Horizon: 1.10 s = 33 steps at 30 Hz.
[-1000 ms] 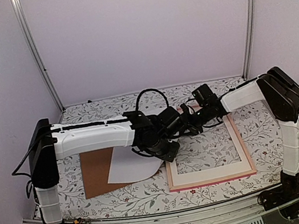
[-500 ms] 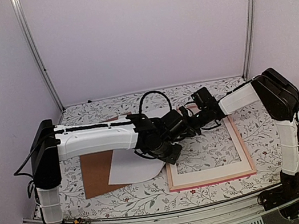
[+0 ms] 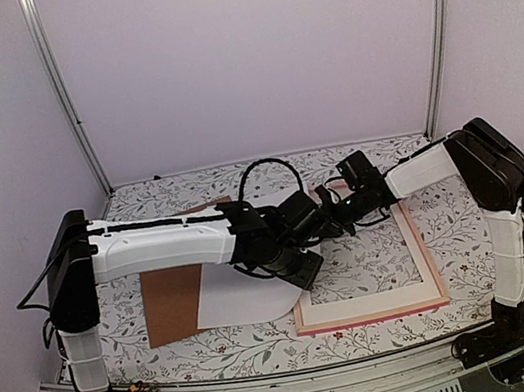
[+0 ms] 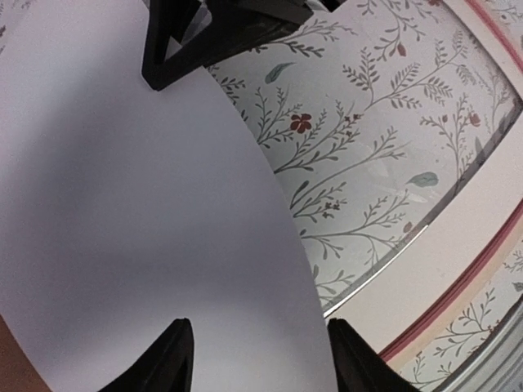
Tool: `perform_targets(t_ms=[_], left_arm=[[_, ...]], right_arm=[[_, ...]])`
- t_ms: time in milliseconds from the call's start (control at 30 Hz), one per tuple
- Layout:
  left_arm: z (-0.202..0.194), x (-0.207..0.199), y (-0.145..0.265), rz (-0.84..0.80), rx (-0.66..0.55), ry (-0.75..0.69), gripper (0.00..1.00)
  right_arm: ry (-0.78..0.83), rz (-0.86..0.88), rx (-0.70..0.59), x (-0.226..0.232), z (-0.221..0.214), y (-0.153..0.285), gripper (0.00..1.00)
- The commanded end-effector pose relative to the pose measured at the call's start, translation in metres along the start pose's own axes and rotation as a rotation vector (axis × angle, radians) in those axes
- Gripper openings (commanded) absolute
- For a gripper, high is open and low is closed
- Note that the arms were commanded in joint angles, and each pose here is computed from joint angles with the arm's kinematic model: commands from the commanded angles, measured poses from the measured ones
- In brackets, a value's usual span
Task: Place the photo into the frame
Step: Pass from the left arm to the right, then place the photo on the mat board.
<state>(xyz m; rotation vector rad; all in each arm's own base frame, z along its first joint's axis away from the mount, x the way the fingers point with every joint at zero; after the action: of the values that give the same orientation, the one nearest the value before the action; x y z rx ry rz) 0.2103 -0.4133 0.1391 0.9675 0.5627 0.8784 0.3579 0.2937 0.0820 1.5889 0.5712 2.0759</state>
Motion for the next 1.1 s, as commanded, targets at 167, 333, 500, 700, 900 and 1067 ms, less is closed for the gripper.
perform_targets(t_ms=[167,333,500,700,900,1067], left_arm=[[0.036,-0.004,0.093,-0.163,-0.241,-0.041,0.83],[0.047,0.015,0.113,-0.161,-0.295,-0.013,0.86],[0.052,0.036,0.113,-0.137,-0.299,0.015,0.86],[0.054,0.045,0.110,-0.132,-0.291,0.021,0.87],[0.055,0.047,0.105,-0.128,-0.274,0.024,0.87],[0.054,0.048,0.099,-0.122,-0.261,0.024,0.86]], right_arm=[[0.132,-0.108,0.024,0.002,-0.008,0.081,0.00],[0.152,-0.208,0.016,-0.015,-0.020,0.130,0.00],[0.167,-0.312,-0.025,-0.027,-0.026,0.167,0.00],[0.189,-0.440,-0.012,-0.040,-0.029,0.187,0.01],[0.196,-0.488,0.015,-0.051,-0.028,0.192,0.00],[0.199,-0.477,0.029,-0.057,-0.027,0.192,0.01]])
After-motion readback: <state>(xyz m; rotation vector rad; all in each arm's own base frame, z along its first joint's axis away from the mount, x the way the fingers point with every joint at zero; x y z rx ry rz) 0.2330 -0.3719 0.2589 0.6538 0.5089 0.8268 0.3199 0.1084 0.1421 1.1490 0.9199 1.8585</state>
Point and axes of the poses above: each gripper's point midway between its finger pads, its own y axis back along the fingers, its own x axis along the line the jaws close on, z = x × y, the point moved 6 cm from there along y, back along the fingers, and after that the axes turned 7 degrees about y, right-handed, at the moved point
